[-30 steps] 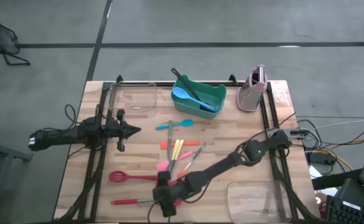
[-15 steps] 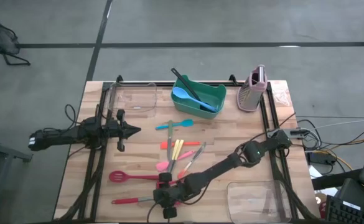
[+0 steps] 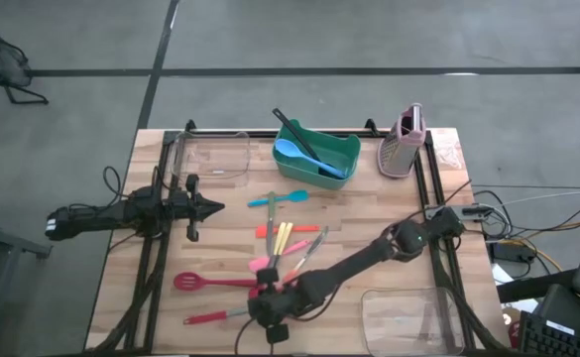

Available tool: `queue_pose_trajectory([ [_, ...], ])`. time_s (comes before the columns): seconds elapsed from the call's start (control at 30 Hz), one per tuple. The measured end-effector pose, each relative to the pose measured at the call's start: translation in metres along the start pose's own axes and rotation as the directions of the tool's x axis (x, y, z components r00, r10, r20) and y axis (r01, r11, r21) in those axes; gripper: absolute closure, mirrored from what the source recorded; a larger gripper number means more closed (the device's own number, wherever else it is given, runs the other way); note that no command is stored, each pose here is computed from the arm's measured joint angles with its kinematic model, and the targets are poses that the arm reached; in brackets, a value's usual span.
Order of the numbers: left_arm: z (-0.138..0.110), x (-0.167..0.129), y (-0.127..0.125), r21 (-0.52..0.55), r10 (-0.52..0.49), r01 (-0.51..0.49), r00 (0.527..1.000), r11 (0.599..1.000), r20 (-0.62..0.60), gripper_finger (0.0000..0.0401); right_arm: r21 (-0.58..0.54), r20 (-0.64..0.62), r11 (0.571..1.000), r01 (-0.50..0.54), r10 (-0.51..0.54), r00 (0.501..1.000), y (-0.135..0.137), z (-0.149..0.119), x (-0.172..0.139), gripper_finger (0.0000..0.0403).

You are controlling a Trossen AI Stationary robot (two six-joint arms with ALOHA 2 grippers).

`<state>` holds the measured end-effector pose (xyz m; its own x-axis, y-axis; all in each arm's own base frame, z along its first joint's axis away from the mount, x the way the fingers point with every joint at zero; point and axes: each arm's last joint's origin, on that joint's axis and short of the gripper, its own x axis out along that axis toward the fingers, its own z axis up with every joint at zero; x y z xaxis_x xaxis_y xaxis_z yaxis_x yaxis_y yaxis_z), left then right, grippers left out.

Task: Pick & Place Kitchen Items
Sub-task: Put the red and silver serving spoon into the green bin

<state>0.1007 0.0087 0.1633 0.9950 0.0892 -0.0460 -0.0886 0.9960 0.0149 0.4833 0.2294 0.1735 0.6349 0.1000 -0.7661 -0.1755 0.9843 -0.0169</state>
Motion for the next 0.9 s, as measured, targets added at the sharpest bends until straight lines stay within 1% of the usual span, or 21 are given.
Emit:
queue_pose_trajectory([
  [0.27, 0.0, 0.0, 0.0, 0.0, 0.0, 0.0, 1.0, 1.0, 0.0, 0.0382, -0.012, -0.021, 0.991, 0.133, -0.134, 0.991, -0.008, 0.009, -0.033, 0.0331],
  [0.57, 0.0, 0.0, 0.0, 0.0, 0.0, 0.0, 1.0, 1.0, -0.001, 0.0382, -0.027, -0.034, 0.975, 0.223, -0.224, 0.974, -0.016, 0.016, -0.071, 0.0331],
  [0.9, 0.0, 0.0, 0.0, 0.0, 0.0, 0.0, 1.0, 1.0, -0.001, 0.0382, -0.057, -0.052, 0.934, 0.354, -0.356, 0.933, -0.027, 0.021, -0.116, 0.0331],
])
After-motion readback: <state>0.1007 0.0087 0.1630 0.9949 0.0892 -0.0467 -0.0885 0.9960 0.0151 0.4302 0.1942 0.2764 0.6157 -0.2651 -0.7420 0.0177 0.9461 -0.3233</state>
